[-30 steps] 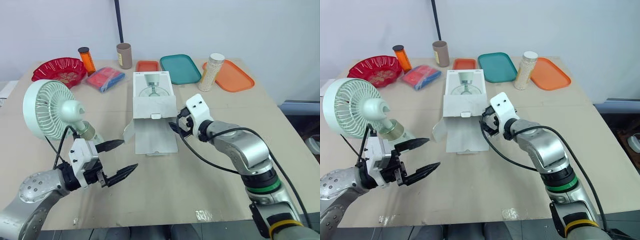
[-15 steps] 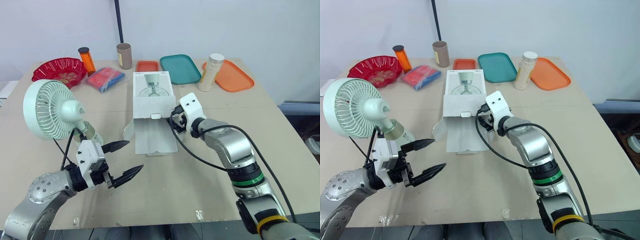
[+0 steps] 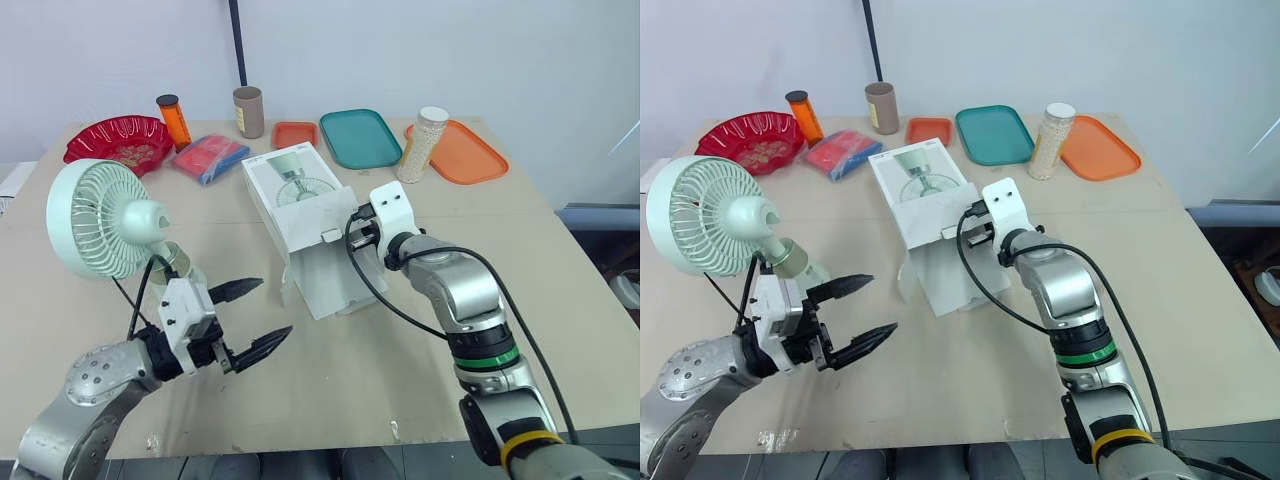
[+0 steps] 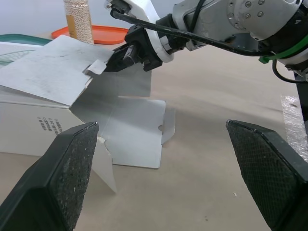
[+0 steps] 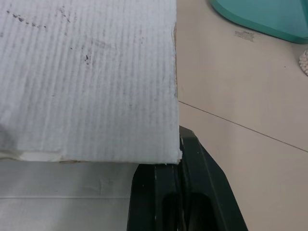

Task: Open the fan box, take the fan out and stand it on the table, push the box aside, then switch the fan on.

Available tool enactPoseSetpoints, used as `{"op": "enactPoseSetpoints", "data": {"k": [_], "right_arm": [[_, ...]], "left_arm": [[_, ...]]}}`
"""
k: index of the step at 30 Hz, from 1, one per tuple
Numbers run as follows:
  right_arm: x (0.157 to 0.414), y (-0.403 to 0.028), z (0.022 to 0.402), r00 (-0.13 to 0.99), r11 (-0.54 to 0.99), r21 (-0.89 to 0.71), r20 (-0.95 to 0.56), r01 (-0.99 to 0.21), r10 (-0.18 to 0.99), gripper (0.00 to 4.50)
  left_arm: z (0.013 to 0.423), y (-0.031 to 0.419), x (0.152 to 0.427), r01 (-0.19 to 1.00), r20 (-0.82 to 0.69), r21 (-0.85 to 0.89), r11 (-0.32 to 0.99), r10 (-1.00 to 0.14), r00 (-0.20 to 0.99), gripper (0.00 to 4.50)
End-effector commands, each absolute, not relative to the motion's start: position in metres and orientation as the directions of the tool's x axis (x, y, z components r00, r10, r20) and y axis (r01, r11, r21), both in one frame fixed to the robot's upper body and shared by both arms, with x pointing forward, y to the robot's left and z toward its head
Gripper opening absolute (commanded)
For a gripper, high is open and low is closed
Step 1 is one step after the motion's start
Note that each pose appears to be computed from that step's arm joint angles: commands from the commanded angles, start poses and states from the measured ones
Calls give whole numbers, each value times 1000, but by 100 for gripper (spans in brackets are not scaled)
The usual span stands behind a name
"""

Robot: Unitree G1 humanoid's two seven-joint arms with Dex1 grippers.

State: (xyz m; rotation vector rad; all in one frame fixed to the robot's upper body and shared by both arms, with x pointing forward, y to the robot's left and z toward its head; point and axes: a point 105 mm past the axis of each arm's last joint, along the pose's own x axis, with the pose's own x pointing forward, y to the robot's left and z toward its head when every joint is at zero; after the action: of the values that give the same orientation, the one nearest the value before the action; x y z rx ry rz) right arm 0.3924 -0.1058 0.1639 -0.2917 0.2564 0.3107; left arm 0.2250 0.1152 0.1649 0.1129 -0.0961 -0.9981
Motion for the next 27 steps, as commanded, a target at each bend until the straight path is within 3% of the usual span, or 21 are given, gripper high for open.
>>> {"op": "enactPoseSetpoints", "data": {"k": [1,16,27], "right_arm": [[393,-111,180,940,923,-245,-241,-298,240,1],[341,-152,194,934,922,-225,-246,-315,259,1],[314,-192,179,929,942,-216,-323,-257,179,1]], "left_arm": [[175,111,222,836,54,162,524,-851,522,450],[188,106,233,828,93,173,534,-846,526,450],[207,88,247,846,182,166,506,-859,479,450]]}}
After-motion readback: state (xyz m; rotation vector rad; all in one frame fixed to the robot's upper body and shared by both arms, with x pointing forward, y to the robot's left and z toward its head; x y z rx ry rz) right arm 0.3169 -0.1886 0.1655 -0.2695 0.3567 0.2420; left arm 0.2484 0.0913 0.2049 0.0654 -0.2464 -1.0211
